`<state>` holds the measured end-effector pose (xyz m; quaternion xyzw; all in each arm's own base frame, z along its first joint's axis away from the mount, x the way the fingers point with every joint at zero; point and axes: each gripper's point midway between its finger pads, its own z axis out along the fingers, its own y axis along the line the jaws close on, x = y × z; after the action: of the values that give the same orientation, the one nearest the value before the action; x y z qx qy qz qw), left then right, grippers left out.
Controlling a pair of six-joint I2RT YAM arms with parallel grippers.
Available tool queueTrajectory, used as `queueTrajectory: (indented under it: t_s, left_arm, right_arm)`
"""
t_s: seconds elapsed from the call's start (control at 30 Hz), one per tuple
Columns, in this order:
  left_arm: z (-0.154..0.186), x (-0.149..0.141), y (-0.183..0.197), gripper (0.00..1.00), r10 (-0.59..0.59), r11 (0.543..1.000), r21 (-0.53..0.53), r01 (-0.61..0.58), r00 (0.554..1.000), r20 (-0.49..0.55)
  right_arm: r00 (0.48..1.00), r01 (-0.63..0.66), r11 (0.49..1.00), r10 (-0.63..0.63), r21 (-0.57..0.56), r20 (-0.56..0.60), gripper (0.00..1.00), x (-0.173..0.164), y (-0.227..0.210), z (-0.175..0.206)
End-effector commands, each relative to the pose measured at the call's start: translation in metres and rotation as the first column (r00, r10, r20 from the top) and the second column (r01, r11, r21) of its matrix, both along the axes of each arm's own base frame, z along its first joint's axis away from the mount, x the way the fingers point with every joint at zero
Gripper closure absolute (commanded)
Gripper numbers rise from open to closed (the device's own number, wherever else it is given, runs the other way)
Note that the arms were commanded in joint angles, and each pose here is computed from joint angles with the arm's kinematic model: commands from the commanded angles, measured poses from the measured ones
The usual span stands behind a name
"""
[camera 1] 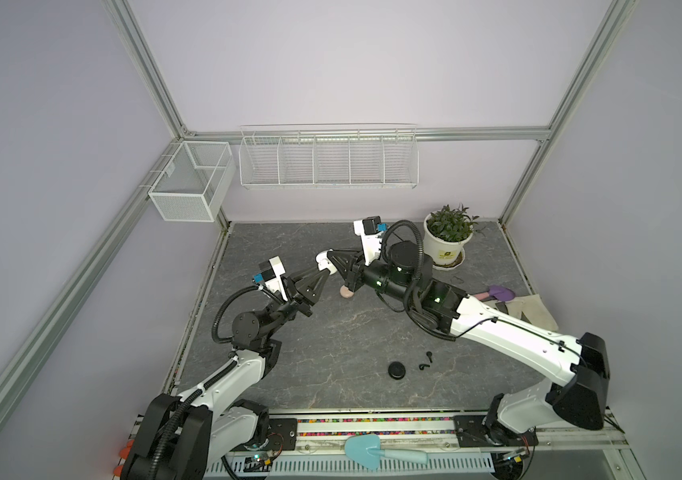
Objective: Insert wireless bluetooth earbuds into charging case
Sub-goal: Insert the wireless bluetooth earbud into the charging case.
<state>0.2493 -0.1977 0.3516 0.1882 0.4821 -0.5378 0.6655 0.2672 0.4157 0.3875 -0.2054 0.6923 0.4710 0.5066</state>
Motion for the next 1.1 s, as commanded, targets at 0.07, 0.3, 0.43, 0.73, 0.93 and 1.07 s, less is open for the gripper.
queueTrajectory:
  t_s: [0.07,0.3,0.43,0.73,0.93,1.07]
  left_arm:
    - [0.020,-0.011,0.007,1.00,0.022,0.999,-0.035,-0.019,0.996,0.090]
    - [0.022,-0.013,0.008,1.00,0.022,0.999,-0.039,-0.018,0.995,0.097]
    - [0.025,-0.016,0.008,1.00,0.021,0.999,-0.037,-0.017,0.994,0.111]
    - [0.029,-0.022,0.006,1.00,-0.002,0.999,-0.032,0.006,0.991,0.135]
    - [0.031,-0.024,0.006,1.00,-0.010,0.999,-0.033,0.015,0.990,0.142]
    - [0.032,-0.025,0.006,1.00,-0.015,0.999,-0.032,0.020,0.989,0.145]
  right_arm:
    - [0.996,-0.079,0.996,0.078,-0.030,-0.053,0.86,-0.016,0.005,-0.016]
    - [0.996,-0.064,0.997,0.060,-0.053,-0.063,0.85,-0.014,0.002,-0.022]
    - [0.997,-0.050,0.996,0.045,-0.070,-0.064,0.84,-0.013,-0.001,-0.024]
    - [0.998,-0.042,0.996,0.039,-0.077,-0.042,0.80,-0.012,-0.004,-0.018]
    - [0.997,-0.058,0.995,0.055,-0.083,-0.046,0.76,-0.014,-0.002,-0.019]
    - [0.998,-0.061,0.995,0.058,-0.083,-0.039,0.72,-0.015,-0.002,-0.016]
